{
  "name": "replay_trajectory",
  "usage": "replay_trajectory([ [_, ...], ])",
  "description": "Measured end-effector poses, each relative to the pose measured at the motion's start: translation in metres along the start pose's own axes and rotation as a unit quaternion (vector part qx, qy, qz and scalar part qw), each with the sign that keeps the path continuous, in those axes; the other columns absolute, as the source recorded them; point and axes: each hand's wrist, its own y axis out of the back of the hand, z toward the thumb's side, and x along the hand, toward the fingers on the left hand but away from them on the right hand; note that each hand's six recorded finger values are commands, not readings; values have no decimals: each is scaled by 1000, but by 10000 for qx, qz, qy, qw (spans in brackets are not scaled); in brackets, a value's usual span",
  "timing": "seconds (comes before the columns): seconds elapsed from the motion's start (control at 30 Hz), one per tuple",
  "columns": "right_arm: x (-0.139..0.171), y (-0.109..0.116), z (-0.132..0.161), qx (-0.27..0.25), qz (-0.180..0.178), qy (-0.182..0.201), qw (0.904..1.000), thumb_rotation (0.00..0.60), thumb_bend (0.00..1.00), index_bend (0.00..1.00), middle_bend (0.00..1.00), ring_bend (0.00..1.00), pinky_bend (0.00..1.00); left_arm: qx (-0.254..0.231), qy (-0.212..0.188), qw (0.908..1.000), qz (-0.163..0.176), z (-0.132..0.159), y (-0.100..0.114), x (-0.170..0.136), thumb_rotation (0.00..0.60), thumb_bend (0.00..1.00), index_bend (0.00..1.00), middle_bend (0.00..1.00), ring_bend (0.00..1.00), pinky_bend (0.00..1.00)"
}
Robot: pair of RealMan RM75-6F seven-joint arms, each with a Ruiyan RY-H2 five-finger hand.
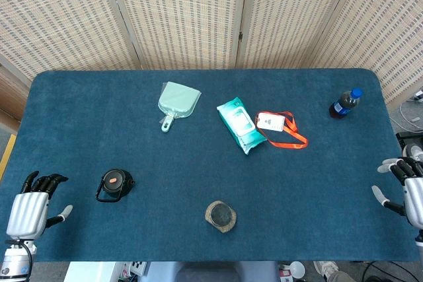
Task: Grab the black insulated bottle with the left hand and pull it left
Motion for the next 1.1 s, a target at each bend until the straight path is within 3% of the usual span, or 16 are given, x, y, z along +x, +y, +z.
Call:
replay_trajectory([
  [0.43,-9,15,2,87,-449,-27,9990,600,259,432,348,234,240,2,-296,9994,-172,8,-5,8,600,171,270,256,246,82],
  [1.1,-6,13,-2,129,-444,-140,9988,600,259,426,346,234,240,209,-1211,9879,-946,50,-27,34,600,171,128,167,209,67],
])
